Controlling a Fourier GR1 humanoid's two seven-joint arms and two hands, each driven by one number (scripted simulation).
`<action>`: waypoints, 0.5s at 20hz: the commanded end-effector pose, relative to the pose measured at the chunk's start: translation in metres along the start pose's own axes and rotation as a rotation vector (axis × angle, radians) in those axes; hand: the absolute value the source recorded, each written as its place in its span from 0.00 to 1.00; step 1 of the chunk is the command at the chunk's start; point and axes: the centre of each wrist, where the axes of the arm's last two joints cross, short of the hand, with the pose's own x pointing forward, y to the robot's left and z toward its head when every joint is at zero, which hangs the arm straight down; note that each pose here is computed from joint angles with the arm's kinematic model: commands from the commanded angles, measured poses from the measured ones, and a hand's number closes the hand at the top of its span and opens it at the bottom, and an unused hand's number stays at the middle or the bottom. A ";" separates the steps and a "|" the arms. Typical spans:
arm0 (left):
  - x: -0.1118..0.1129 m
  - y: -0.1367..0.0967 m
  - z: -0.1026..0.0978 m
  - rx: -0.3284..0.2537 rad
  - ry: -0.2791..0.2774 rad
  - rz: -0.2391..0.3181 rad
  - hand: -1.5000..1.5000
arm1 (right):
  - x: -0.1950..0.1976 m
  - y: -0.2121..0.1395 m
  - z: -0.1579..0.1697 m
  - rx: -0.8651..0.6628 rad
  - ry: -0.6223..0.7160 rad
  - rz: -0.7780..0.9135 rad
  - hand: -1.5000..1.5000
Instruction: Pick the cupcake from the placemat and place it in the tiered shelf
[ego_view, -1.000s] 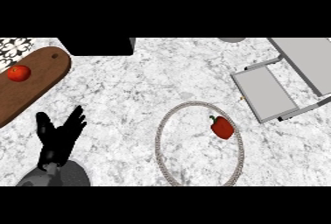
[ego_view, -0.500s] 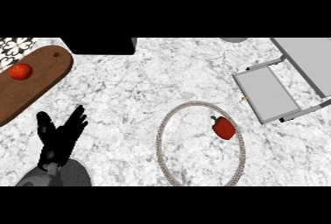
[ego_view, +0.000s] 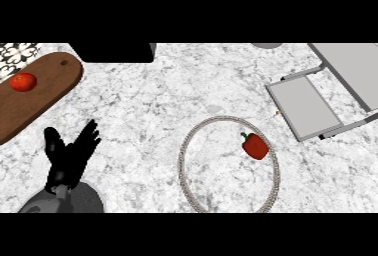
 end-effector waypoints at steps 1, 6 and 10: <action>0.004 0.006 0.000 -0.014 -0.007 0.010 0.50 | 0.006 -0.012 -0.001 -0.039 0.114 -0.092 1.00; -0.001 0.005 0.004 -0.014 -0.002 0.004 0.50 | -0.018 -0.007 -0.007 -0.110 0.149 -0.288 0.00; 0.000 0.013 0.000 0.009 -0.008 -0.009 0.50 | -0.006 -0.024 0.000 -0.140 0.147 -0.448 0.00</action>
